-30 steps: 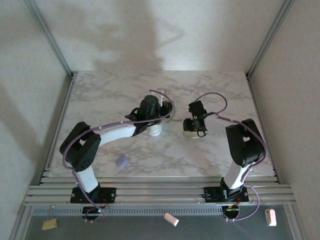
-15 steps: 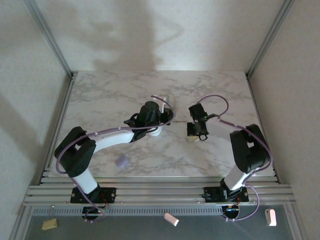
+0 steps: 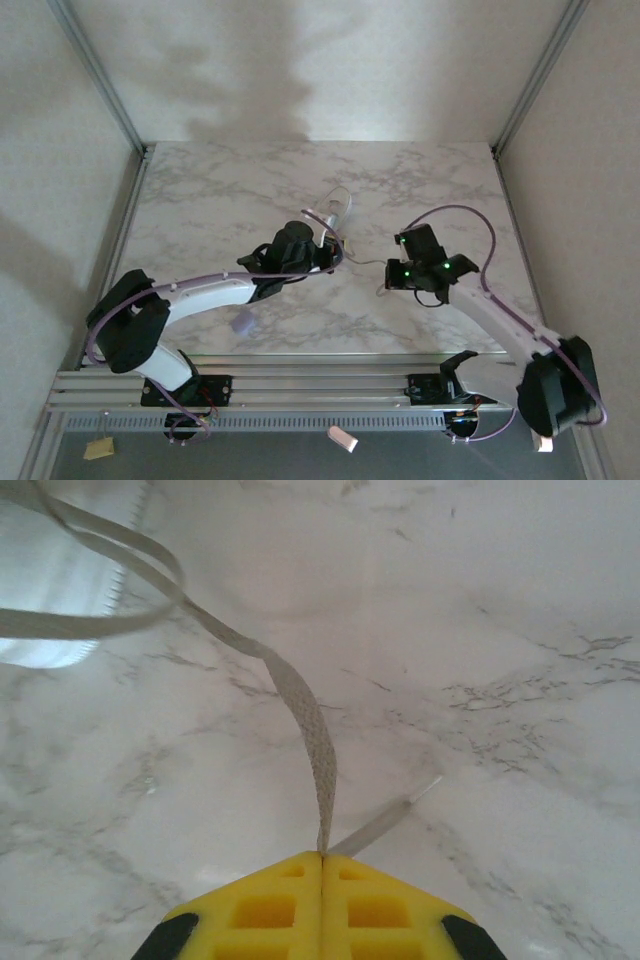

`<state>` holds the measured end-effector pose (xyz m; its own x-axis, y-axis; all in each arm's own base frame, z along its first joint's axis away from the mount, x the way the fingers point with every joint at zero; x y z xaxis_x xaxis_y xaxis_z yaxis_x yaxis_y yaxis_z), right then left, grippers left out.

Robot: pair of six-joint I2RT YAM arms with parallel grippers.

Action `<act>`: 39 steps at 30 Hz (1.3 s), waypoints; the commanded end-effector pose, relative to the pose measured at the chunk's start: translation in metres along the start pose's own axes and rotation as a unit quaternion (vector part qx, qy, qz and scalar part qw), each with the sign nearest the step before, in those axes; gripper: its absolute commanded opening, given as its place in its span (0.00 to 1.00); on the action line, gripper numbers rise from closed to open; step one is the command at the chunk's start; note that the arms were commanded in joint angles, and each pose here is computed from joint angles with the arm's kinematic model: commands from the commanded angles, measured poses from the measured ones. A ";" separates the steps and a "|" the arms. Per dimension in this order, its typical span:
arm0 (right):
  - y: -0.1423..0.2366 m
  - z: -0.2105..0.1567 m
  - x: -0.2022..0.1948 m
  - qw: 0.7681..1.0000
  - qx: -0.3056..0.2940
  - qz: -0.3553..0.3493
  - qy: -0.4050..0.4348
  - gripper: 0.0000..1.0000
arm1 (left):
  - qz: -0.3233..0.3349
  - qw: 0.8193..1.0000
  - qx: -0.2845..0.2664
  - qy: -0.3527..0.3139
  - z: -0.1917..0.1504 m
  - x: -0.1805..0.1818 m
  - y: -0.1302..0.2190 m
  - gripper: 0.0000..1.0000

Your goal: Tie the shoes

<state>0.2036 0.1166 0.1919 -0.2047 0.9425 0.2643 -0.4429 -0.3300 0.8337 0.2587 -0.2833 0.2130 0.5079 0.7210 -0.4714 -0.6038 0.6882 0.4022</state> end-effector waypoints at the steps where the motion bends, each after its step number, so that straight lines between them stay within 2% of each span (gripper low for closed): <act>1: 0.020 -0.012 -0.001 1.000 0.002 0.005 -0.025 0.00 | -0.017 1.000 -0.003 -0.002 0.001 -0.010 0.008 0.00; 9: 0.053 -0.015 0.000 0.998 -0.050 0.026 -0.031 0.00 | -0.009 1.000 0.011 0.000 -0.013 -0.008 0.008 0.00; 18: 0.067 -0.012 0.002 0.996 -0.074 0.034 -0.026 0.00 | 0.043 0.999 -0.012 0.018 -0.013 0.003 0.014 0.00; 22: 0.078 -0.007 0.008 0.993 -0.095 0.064 -0.020 0.00 | 0.053 0.998 -0.030 0.017 -0.009 0.003 0.008 0.00; 27: 0.094 0.003 0.016 0.991 -0.106 0.085 -0.015 0.00 | 0.041 0.996 -0.081 -0.003 -0.001 0.001 0.001 0.00; 31: 0.099 0.010 0.019 0.991 -0.105 0.082 -0.015 0.00 | 0.034 0.994 -0.105 -0.016 -0.002 0.003 -0.010 0.00; 39: 0.103 0.024 0.024 0.991 -0.108 0.080 -0.019 0.00 | 0.073 0.986 -0.145 -0.036 -0.002 0.012 -0.030 0.00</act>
<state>0.1730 0.1050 0.2854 -0.2507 0.8830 0.3968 -0.5846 -0.4648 0.6650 0.2740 -0.2896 0.1771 0.4371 0.8133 -0.3840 -0.7644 0.5609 0.3180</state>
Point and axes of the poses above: each hand's point on the last joint's axis, 136 mm out from that joint toward the fingers, its own y axis back along the fingers, its own x axis along the line the jaws close on, z = x × y, the point moved 9 cm from there along y, back along the fingers, and after that the axes turned 4 degrees about y, right-handed, at the moved point
